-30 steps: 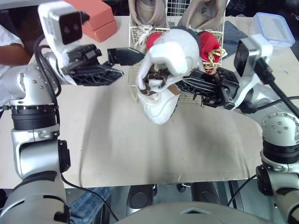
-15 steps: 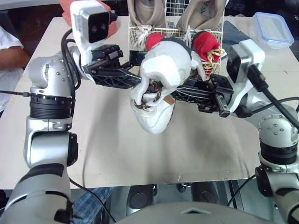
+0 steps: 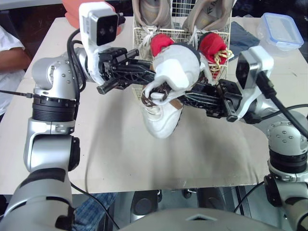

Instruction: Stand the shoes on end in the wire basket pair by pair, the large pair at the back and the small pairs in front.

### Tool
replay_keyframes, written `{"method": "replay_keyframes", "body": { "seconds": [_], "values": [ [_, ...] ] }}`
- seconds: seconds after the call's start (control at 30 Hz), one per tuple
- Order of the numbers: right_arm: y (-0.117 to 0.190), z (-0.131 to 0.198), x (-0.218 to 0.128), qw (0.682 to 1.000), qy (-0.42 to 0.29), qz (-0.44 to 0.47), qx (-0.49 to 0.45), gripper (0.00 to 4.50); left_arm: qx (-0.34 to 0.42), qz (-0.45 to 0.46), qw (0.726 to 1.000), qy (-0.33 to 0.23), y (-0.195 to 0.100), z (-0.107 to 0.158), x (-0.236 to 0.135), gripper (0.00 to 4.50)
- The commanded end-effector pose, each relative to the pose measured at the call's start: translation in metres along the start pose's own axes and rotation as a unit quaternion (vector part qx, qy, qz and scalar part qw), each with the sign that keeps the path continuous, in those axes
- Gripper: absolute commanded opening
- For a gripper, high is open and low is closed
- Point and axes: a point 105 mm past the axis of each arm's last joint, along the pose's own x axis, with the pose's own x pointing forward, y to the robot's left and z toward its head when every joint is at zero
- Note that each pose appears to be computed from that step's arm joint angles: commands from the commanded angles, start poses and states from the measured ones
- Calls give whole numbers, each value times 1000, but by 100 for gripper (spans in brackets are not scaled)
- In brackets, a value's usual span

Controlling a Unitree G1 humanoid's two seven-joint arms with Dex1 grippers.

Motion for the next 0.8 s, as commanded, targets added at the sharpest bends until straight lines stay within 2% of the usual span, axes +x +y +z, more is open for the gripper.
{"method": "replay_keyframes", "body": {
  "seconds": [0.03, 0.07, 0.13, 0.17, 0.2, 0.27, 0.4, 0.53, 0.67, 0.8],
  "values": [
    [9, 4, -3, 1000, 8, 8, -21, 237, 55, 22, 998, -7, -5, 20, -8, 61],
    [6, 5, -7, 999, 9, -9, -33, 308, 65, 33, 997, -14, -4, 24, -12, 61],
    [0, 7, -15, 998, 13, -37, -52, 381, 83, 56, 995, -25, -5, 29, -19, 61],
    [0, 7, -20, 997, 19, -46, -58, 438, 90, 68, 993, -31, -5, 32, -22, 61],
    [-1, 7, -25, 996, 26, -54, -65, 449, 98, 79, 991, -40, -6, 35, -26, 61],
    [-1, 8, -32, 993, 37, -71, -81, 449, 111, 99, 987, -57, -7, 41, -31, 61],
    [-8, 18, -54, 978, 55, -134, -148, 449, 182, 183, 963, -79, 1, 49, -51, 61],
    [-9, 28, -69, 967, 57, -170, -182, 449, 233, 230, 941, -89, 8, 56, -65, 61],
    [-8, 36, -77, 962, 37, -188, -195, 449, 268, 259, 925, -67, 23, 42, -74, 61],
    [-7, 36, -74, 963, 30, -186, -193, 449, 279, 262, 922, -61, 37, 29, -77, 61]
  ]
}}
